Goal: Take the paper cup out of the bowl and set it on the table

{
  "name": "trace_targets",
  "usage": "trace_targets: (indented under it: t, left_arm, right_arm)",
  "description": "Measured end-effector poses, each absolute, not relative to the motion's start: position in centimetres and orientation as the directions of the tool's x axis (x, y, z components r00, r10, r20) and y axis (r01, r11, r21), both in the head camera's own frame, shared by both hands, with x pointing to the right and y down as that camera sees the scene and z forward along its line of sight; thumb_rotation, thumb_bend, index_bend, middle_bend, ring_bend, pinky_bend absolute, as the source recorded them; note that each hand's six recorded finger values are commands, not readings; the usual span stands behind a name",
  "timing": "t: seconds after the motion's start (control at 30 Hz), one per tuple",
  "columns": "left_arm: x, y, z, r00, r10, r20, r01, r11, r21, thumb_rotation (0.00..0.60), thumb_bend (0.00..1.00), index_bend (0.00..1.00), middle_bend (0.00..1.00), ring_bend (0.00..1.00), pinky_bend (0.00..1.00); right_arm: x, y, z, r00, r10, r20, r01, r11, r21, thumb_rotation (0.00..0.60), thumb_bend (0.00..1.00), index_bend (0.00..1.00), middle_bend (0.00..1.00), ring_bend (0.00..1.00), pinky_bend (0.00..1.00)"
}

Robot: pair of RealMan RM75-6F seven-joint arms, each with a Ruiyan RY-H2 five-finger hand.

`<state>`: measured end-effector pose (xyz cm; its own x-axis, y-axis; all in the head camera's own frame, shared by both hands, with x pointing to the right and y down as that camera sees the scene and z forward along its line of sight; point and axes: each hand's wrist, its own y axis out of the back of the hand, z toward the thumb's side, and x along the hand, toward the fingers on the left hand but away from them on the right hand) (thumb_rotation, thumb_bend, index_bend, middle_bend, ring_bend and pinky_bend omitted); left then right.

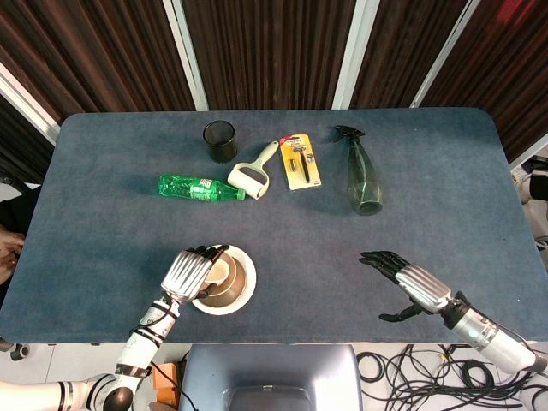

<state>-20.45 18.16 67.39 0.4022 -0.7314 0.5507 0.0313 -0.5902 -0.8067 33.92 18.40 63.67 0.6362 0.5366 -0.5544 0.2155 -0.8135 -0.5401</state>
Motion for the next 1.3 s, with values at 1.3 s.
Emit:
trace_targets:
  t: [1.3]
  left_arm:
    - [-24.0, 17.3, 61.6, 0.396, -0.775, 0.492, -0.013, -0.54, -0.841, 0.6, 0.25, 0.28, 0.43, 0.4, 0.55]
  right_arm:
    - [37.5, 19.1, 60.6, 0.412, 0.669, -0.619, 0.112, -0.711, -0.694, 0.6, 0.0, 0.01, 0.02, 0.0, 0.07]
